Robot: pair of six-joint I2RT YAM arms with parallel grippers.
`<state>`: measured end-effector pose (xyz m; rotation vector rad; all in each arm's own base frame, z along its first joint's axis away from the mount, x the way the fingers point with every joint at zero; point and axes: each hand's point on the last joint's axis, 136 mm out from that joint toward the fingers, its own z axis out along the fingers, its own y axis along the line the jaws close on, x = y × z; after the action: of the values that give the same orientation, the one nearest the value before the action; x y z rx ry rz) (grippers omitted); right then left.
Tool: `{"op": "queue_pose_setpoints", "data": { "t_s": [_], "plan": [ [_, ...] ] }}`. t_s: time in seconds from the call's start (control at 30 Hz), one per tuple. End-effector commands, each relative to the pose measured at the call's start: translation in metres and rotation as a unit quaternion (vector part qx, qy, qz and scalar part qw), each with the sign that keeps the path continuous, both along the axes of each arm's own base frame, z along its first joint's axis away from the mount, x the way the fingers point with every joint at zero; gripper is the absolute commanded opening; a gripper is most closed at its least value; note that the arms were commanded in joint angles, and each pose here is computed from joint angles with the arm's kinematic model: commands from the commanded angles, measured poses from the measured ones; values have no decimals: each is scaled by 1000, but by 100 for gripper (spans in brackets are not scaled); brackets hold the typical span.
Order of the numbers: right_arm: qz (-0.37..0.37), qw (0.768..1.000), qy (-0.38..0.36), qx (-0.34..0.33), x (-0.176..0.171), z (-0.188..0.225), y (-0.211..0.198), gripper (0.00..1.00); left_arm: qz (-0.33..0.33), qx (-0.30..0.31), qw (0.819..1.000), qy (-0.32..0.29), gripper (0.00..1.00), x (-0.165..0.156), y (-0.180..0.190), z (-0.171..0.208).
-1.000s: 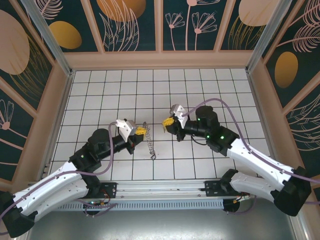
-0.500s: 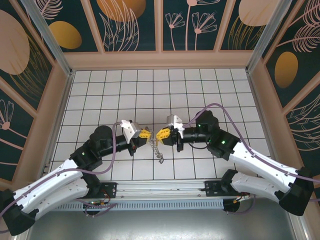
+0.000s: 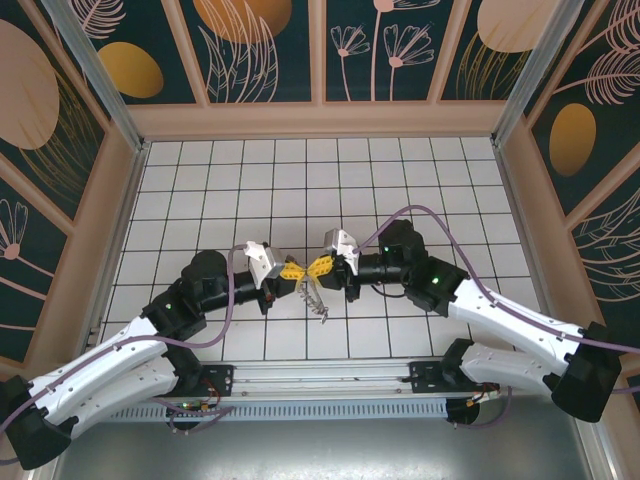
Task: Put the keys on the keyring
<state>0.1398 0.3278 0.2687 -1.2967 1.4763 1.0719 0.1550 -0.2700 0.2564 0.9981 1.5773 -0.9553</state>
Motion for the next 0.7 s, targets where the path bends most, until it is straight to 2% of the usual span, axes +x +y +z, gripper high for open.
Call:
{"op": "queue_pose_setpoints", "data": {
  "t_s": [0.0, 0.3, 0.67],
  "plan": [
    [-12, 999, -28, 29, 5, 23, 4, 0, -14, -35, 999, -40, 0, -2, -4, 32],
    [-17, 998, -32, 48, 4, 28, 1, 0, -15, -36, 999, -38, 0, -2, -4, 32],
    [-43, 998, -30, 40, 13, 24, 1, 0, -18, -40, 998, -39, 0, -5, -3, 34]
  ]
}}
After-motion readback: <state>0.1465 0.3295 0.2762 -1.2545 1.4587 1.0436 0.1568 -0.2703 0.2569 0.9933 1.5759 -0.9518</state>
